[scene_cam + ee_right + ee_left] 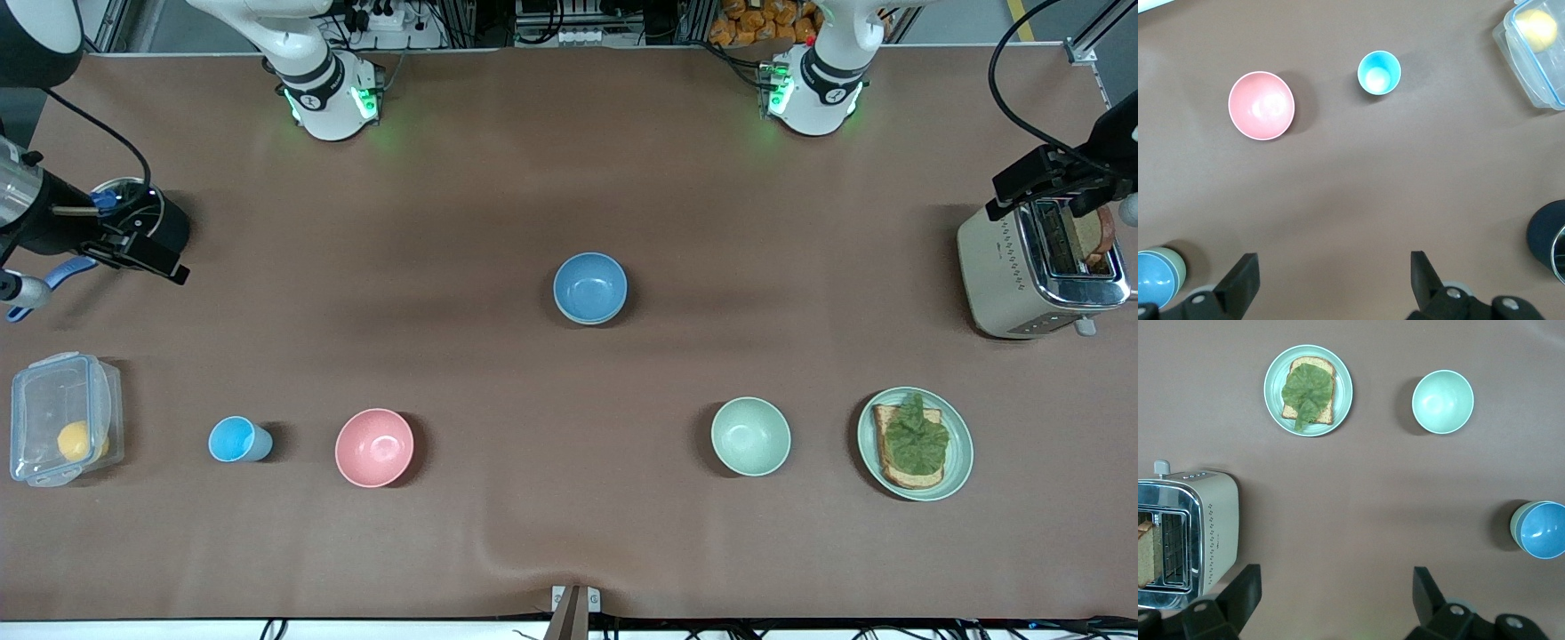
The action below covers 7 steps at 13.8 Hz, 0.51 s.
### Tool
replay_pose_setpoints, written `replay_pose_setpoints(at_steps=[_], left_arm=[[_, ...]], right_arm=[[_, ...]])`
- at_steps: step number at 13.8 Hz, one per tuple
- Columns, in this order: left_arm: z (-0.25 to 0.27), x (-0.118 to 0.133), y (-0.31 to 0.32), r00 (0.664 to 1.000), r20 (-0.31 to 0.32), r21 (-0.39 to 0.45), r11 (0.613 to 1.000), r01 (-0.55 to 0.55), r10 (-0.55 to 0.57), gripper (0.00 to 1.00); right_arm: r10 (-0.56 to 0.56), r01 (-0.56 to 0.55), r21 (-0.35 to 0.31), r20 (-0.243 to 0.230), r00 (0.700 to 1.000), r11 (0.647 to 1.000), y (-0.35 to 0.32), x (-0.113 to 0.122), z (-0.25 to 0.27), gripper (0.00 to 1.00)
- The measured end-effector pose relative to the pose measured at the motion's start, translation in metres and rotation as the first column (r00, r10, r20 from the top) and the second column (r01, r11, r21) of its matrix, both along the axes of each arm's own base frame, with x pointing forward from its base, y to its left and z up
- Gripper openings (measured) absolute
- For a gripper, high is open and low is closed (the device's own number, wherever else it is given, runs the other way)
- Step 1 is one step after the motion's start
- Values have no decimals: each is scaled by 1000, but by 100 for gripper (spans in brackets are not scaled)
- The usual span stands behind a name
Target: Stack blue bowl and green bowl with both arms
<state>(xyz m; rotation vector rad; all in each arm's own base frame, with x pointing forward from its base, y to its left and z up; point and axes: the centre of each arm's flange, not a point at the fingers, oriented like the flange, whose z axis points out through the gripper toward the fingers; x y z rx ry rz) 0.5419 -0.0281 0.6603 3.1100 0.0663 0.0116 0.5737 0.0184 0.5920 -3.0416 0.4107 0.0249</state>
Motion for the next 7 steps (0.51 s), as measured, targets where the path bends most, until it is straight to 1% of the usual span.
replay_pose_setpoints(at_steps=[4,7], left_arm=[[-2,-1,-13,1000,-4,6,1000,25,-25,100],[-5,-3,-33,998,-8,42,997,60,-60,100]], right_arm=[[17,-17,0,0,1000,1000,10,0,0,100],[35,-35,0,3,999,999,5,0,0,100]])
